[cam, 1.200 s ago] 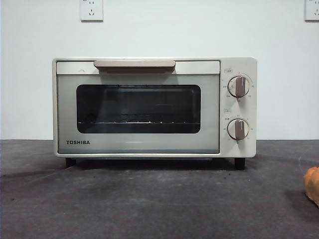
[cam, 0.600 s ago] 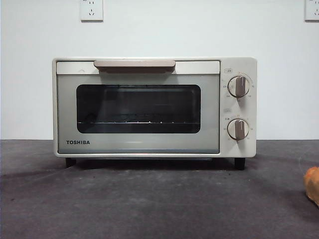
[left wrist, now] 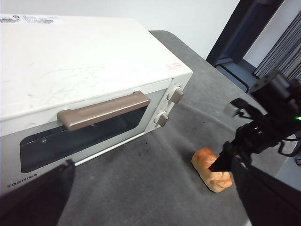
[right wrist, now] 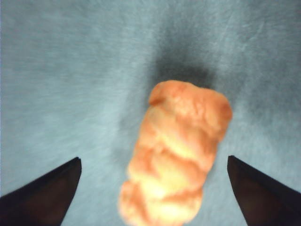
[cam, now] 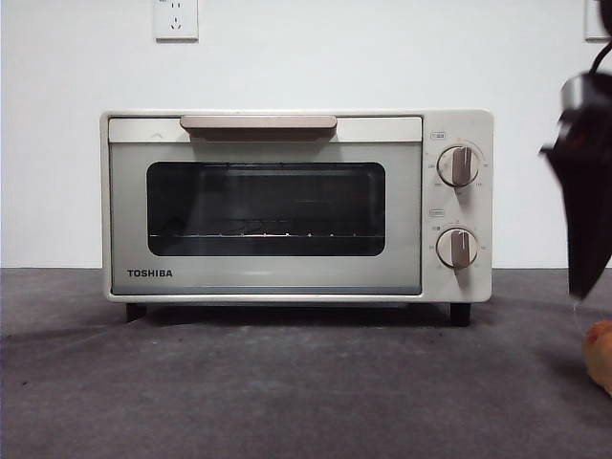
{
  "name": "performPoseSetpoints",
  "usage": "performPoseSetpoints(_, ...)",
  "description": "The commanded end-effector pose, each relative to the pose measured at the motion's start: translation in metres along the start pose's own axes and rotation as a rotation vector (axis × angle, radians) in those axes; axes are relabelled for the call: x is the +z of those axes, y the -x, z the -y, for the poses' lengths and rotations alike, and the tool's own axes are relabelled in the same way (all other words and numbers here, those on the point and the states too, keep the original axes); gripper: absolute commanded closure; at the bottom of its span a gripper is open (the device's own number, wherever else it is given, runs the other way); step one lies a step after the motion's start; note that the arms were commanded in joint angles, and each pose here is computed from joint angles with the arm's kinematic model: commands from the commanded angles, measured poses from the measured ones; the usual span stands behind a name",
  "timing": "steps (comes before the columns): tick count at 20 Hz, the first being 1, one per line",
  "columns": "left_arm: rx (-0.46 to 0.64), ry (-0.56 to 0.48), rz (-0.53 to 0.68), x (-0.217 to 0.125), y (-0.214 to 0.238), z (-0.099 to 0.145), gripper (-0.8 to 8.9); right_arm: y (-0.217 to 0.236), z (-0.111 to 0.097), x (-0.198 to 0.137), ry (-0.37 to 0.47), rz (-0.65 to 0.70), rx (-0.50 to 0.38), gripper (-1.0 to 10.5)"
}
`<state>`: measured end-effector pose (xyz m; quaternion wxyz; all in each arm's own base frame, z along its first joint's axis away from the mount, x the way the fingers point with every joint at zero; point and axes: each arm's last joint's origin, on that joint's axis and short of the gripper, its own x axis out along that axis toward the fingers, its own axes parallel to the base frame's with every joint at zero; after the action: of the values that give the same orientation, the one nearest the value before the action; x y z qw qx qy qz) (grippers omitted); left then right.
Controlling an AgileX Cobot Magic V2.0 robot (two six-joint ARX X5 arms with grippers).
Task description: The left arm flap open the oven, the right arm pick bread and place it into oven, the left arm flap close the oven
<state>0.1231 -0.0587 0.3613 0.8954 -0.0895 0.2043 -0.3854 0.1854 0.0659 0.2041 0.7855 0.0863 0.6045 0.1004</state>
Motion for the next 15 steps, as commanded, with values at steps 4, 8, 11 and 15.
performPoseSetpoints(4,-0.009,-0.024,0.018,0.005,0.001,0.002,2.82,-0.031,-0.001,0.008,-0.02,-0.085,-0.104,4.6)
performPoseSetpoints(8,-0.006,-0.025,0.019,0.005,0.001,0.002,2.82,-0.043,-0.001,0.013,-0.008,-0.097,-0.099,7.6)
performPoseSetpoints(11,0.011,-0.021,0.017,0.005,0.001,0.001,2.88,-0.04,-0.001,0.013,0.003,-0.086,-0.094,9.0)
performPoseSetpoints(15,0.058,0.007,-0.05,0.001,-0.007,-0.005,3.39,-0.018,-0.005,0.008,0.016,-0.032,-0.017,9.0)
